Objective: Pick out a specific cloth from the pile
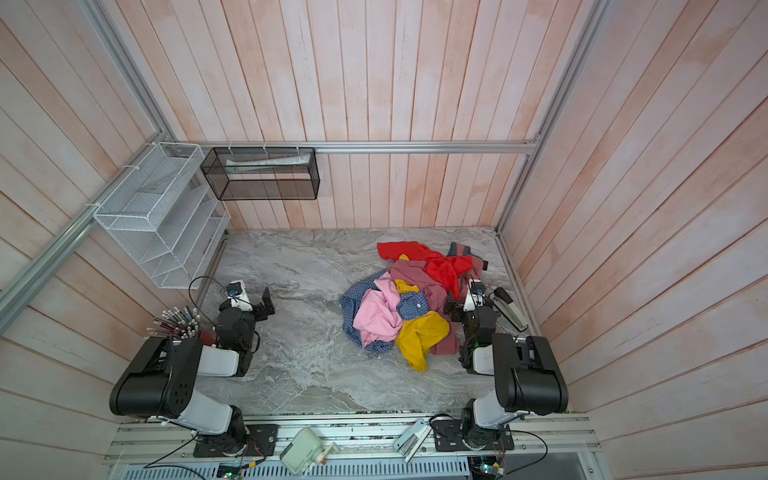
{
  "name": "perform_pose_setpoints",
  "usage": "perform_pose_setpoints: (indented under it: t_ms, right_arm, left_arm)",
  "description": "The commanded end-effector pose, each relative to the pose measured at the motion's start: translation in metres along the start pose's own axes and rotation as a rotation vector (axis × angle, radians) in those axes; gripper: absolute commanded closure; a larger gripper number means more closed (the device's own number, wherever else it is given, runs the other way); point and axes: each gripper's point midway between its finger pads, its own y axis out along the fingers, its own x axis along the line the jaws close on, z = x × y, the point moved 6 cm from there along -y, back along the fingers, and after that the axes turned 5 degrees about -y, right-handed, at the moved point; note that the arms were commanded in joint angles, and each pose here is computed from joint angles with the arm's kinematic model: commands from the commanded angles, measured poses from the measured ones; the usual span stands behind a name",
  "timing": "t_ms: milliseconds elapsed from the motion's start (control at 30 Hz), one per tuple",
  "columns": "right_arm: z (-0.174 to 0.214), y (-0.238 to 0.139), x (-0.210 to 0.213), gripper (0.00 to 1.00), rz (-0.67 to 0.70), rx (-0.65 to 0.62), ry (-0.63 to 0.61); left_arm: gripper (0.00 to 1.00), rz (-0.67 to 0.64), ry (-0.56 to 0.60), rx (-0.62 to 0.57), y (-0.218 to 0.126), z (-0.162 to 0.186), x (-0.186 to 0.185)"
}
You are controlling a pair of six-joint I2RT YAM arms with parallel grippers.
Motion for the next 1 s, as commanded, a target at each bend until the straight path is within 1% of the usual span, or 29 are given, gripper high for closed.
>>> perform_pose_setpoints:
  t_ms: [0, 700, 767, 867, 900, 933, 967]
  right_arm:
    - [-0.010, 0.002, -0.003, 0.02, 0.017, -0.034, 0.003]
    - [-0.010, 0.002, -0.004, 0.02, 0.018, -0.034, 0.003]
    - [-0.010, 0.002, -0.004, 0.03, 0.018, -0.034, 0.003]
    - [-0.010, 0.002, -0.004, 0.09, 0.019, -0.036, 0.005]
    - [-0.012, 0.001, -0.008, 0.09, 0.054, -0.046, 0.024]
    - [-0.018, 0.000, -0.015, 0.09, 0.117, -0.069, 0.055]
    - [-0.019, 0.000, -0.019, 0.09, 0.150, -0.057, 0.071]
  left_arm:
    - [0.00, 0.009, 0.001, -0.030, 0.002, -0.008, -0.002]
    - [0.00, 0.011, 0.002, -0.028, 0.003, -0.008, -0.003]
    - [0.00, 0.010, 0.000, -0.027, 0.003, -0.008, -0.002]
    - [0.00, 0.012, 0.000, -0.027, 0.002, -0.008, -0.002]
    - [0.00, 0.012, 0.000, -0.029, 0.002, -0.008, -0.002]
    - [0.00, 0.005, -0.004, -0.044, 0.002, -0.012, -0.002]
    - [0.00, -0.010, -0.009, -0.042, 0.003, -0.016, -0.001]
